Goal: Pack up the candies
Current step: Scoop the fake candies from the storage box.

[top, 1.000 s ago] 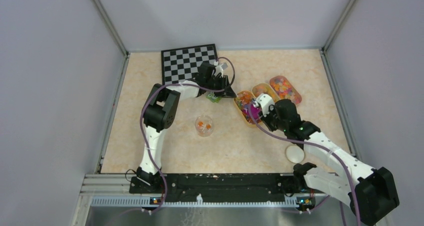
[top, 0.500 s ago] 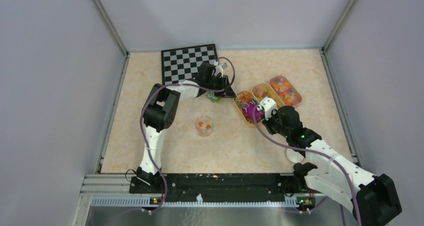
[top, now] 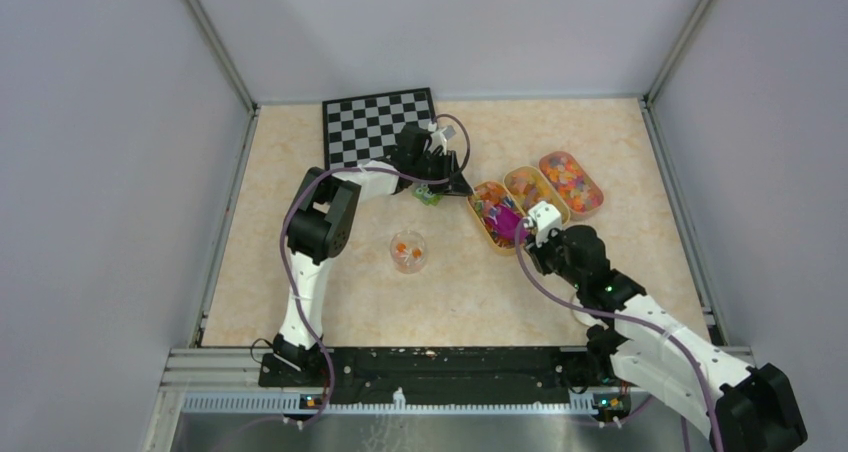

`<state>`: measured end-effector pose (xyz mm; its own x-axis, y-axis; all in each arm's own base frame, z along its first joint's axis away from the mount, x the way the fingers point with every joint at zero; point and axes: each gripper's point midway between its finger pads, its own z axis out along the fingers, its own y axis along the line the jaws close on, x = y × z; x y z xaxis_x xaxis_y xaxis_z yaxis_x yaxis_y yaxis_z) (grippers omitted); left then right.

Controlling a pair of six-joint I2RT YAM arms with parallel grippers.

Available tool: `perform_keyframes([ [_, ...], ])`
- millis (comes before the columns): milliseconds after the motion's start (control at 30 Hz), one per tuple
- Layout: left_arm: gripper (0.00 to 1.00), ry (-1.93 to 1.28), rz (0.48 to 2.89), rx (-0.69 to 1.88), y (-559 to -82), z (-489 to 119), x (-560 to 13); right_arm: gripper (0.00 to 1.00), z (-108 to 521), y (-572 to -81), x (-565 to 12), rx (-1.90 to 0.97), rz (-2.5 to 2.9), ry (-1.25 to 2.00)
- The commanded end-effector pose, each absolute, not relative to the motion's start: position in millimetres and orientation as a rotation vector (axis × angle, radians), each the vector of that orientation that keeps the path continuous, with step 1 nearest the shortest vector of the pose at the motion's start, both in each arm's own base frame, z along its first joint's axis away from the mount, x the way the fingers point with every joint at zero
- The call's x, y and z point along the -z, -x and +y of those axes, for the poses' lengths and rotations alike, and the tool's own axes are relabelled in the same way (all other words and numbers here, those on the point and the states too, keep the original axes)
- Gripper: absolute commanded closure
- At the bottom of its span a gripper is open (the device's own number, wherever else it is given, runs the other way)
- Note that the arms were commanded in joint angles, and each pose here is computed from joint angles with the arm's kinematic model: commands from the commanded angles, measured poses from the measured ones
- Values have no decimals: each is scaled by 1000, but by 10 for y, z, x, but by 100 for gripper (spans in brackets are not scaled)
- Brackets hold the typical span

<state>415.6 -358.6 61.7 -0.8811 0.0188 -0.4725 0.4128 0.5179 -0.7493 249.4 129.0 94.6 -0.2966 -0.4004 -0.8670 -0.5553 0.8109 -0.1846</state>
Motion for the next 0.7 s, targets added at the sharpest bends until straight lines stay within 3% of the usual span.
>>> perform_keyframes([
  [0, 67, -400, 2312, 1348, -4171, -3670, -726, 100, 1373, -2589, -1114, -227, 1838, 648],
  [667, 65, -401, 2311, 1340, -4175, -3662, -746, 100, 1414, -2556, -1227, -251, 1745, 659],
])
